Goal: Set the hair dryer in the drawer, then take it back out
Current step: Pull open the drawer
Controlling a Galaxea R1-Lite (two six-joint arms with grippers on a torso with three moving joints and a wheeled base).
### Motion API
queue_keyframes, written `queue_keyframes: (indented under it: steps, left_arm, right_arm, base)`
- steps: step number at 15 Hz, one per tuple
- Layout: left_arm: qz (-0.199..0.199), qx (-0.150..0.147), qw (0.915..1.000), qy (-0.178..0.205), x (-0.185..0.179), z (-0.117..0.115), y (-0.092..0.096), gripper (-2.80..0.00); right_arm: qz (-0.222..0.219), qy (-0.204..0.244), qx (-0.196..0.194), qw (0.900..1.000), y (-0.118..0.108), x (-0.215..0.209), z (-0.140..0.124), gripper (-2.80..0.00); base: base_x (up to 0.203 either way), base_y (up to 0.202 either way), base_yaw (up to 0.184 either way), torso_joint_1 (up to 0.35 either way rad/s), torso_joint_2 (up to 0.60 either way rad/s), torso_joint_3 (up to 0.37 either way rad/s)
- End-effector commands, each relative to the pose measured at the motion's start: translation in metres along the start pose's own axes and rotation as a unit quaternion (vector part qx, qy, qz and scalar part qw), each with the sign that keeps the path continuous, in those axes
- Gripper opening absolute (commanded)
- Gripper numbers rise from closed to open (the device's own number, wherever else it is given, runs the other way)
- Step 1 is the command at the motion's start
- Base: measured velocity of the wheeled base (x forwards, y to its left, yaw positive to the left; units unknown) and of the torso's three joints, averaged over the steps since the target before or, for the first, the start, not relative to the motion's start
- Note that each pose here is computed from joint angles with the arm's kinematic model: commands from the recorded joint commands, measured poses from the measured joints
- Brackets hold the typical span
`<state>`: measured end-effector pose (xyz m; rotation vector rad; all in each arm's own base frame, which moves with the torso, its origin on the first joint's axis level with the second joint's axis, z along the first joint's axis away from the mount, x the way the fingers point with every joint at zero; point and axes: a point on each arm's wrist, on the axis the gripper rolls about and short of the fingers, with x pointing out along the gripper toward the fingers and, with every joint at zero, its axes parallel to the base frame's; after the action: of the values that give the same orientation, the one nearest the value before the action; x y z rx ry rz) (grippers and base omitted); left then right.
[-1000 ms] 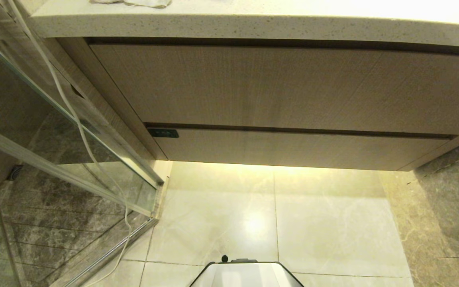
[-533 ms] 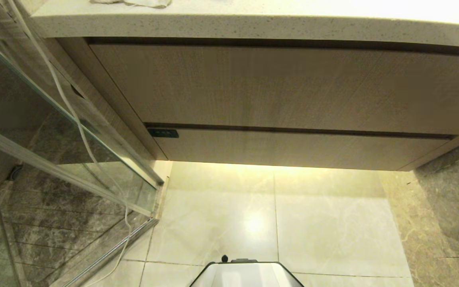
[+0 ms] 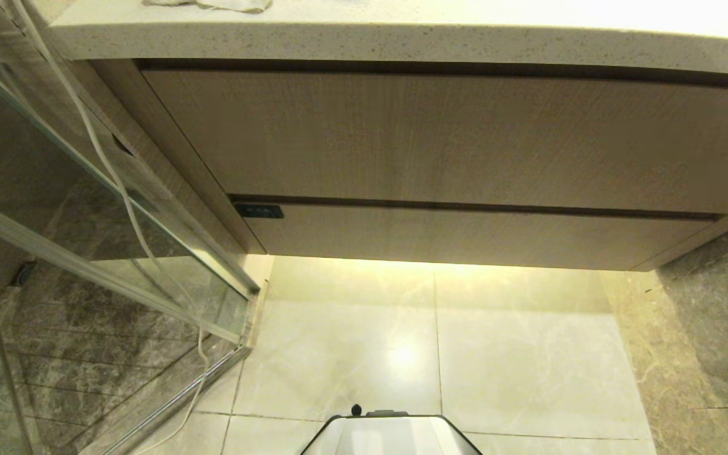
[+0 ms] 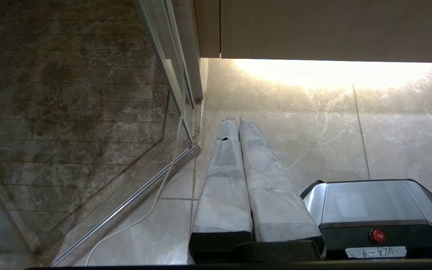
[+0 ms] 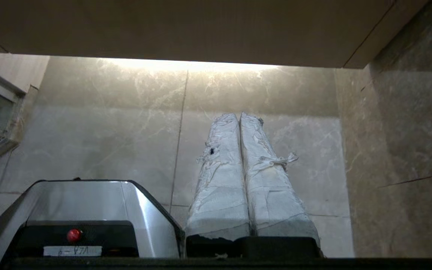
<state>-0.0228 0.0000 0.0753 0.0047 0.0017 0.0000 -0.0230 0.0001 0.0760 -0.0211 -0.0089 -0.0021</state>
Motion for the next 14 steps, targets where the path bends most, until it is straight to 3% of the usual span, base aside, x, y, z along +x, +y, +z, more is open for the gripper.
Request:
queue_keyframes:
  steps: [1, 9, 11, 14]
  left_arm:
    - [0.000, 0.000, 1.0000, 0.001, 0.000, 0.000, 0.000, -2.80]
    - [0.000, 0.000, 1.0000, 0.001, 0.000, 0.000, 0.000, -2.80]
    - [0.000, 0.000, 1.0000, 0.001, 0.000, 0.000, 0.000, -2.80]
    - [0.000, 0.000, 1.0000, 0.000, 0.000, 0.000, 0.000, -2.80]
  right_arm:
    - [0.000, 0.001, 0.002, 1.000, 0.000, 0.000, 0.000, -2.80]
    - [-0.003, 0.001, 0.020, 1.000, 0.000, 0.000, 0.000, -2.80]
    - [-0.004, -0.002, 0.043, 0.999, 0.000, 0.000, 0.000, -2.80]
    - [0.010, -0.044, 0.047, 0.998, 0.000, -0.013, 0.040, -2.80]
  base:
    - [0.000, 0.000, 0.000, 0.000, 0.00, 0.000]
    - [0.000, 0.000, 0.000, 0.000, 0.00, 0.000]
    - [0.000, 0.000, 0.000, 0.000, 0.00, 0.000]
    - [0.000, 0.000, 0.000, 0.000, 0.00, 0.000]
